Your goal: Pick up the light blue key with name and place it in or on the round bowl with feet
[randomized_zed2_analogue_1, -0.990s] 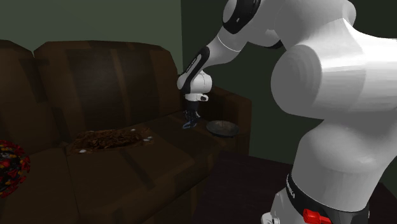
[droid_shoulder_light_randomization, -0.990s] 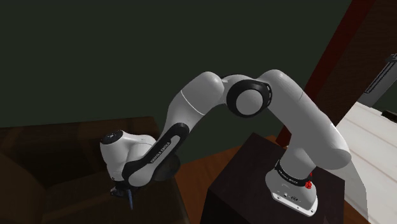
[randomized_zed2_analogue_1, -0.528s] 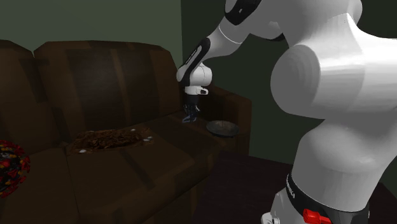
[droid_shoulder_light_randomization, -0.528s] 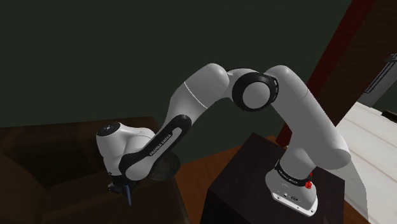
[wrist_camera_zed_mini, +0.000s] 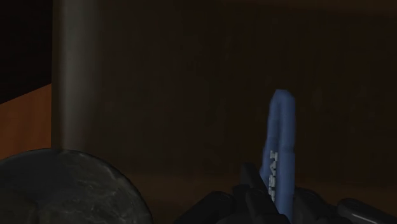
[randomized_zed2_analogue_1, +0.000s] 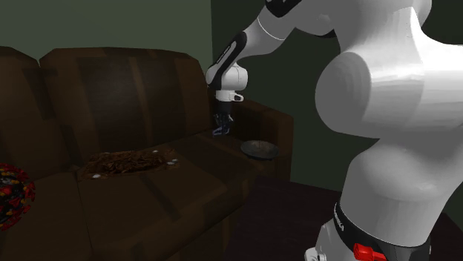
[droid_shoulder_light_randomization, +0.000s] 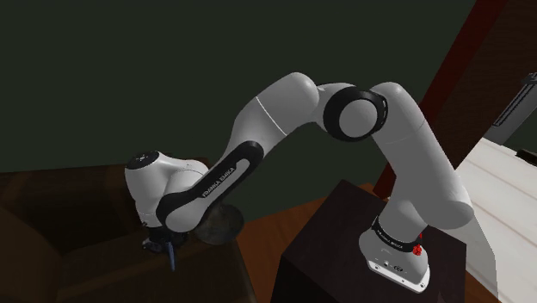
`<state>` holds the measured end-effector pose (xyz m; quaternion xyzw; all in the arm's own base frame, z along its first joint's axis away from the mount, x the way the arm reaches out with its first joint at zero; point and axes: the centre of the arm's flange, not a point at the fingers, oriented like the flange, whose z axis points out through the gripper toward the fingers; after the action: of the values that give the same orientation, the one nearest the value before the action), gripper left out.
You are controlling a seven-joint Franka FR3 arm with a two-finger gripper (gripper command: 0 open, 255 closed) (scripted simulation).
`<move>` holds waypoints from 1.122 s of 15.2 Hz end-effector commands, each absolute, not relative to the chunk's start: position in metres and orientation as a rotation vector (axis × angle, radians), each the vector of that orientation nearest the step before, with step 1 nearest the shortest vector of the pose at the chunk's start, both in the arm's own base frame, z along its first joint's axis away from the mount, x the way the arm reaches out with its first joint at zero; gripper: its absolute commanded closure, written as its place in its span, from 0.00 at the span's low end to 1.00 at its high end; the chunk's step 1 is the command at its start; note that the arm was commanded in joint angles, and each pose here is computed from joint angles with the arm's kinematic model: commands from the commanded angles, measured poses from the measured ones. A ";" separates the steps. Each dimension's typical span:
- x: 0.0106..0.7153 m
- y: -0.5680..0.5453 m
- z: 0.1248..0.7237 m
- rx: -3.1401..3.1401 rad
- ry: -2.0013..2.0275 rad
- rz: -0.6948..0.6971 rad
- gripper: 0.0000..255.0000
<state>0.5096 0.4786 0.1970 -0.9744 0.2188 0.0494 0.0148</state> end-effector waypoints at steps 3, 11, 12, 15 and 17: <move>0.509 0.480 0.218 -3.033 0.681 0.154 1.00; 0.514 0.401 0.223 -3.033 0.681 0.154 1.00; 0.515 0.388 0.222 -3.033 0.681 0.154 1.00; 0.518 0.348 0.221 -3.033 0.681 0.154 1.00; 0.520 0.322 0.220 -3.033 0.681 0.154 1.00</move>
<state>0.5205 0.3351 0.2209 -0.9743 0.2193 0.0495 0.0146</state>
